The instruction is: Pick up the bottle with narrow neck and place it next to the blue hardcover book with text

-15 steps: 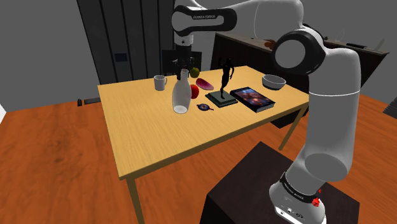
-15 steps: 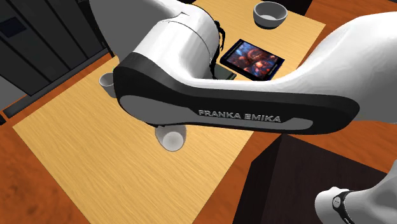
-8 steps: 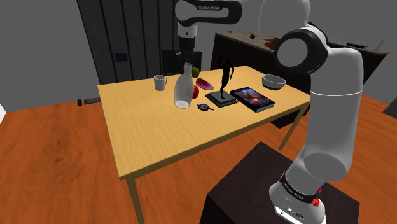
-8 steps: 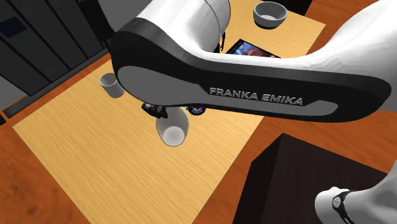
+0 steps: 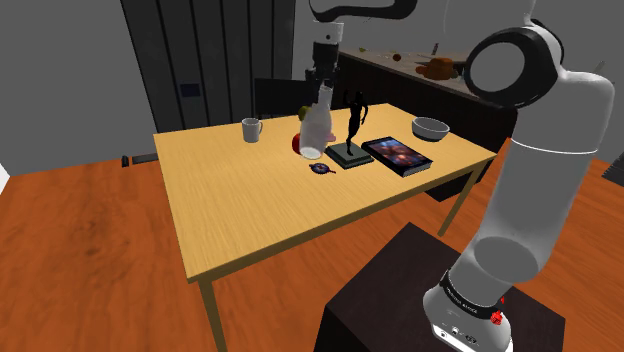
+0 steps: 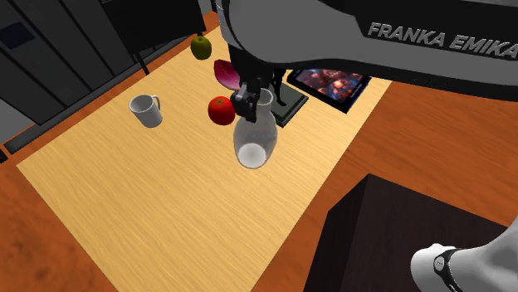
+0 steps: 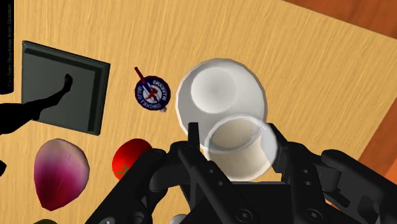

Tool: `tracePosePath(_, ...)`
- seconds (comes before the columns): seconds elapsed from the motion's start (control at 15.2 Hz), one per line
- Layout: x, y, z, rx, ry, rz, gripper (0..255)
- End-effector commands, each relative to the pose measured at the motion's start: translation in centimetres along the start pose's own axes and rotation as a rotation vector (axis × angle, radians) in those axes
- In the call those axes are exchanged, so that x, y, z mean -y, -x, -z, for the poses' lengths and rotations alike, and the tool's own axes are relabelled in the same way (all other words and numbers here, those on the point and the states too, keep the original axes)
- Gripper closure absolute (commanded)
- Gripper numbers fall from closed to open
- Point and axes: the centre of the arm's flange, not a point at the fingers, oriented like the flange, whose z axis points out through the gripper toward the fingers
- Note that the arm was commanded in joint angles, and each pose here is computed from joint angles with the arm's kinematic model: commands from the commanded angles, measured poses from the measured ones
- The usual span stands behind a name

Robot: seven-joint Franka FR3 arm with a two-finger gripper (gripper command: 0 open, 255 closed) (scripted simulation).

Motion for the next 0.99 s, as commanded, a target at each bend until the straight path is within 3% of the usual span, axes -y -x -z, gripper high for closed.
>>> tracePosePath(0.0,-1.9,1.3,1.1,0.000,0.000,0.001,255)
tracePosePath(0.92,-15.9,10.8,8.7,0.000,0.000,0.001,255)
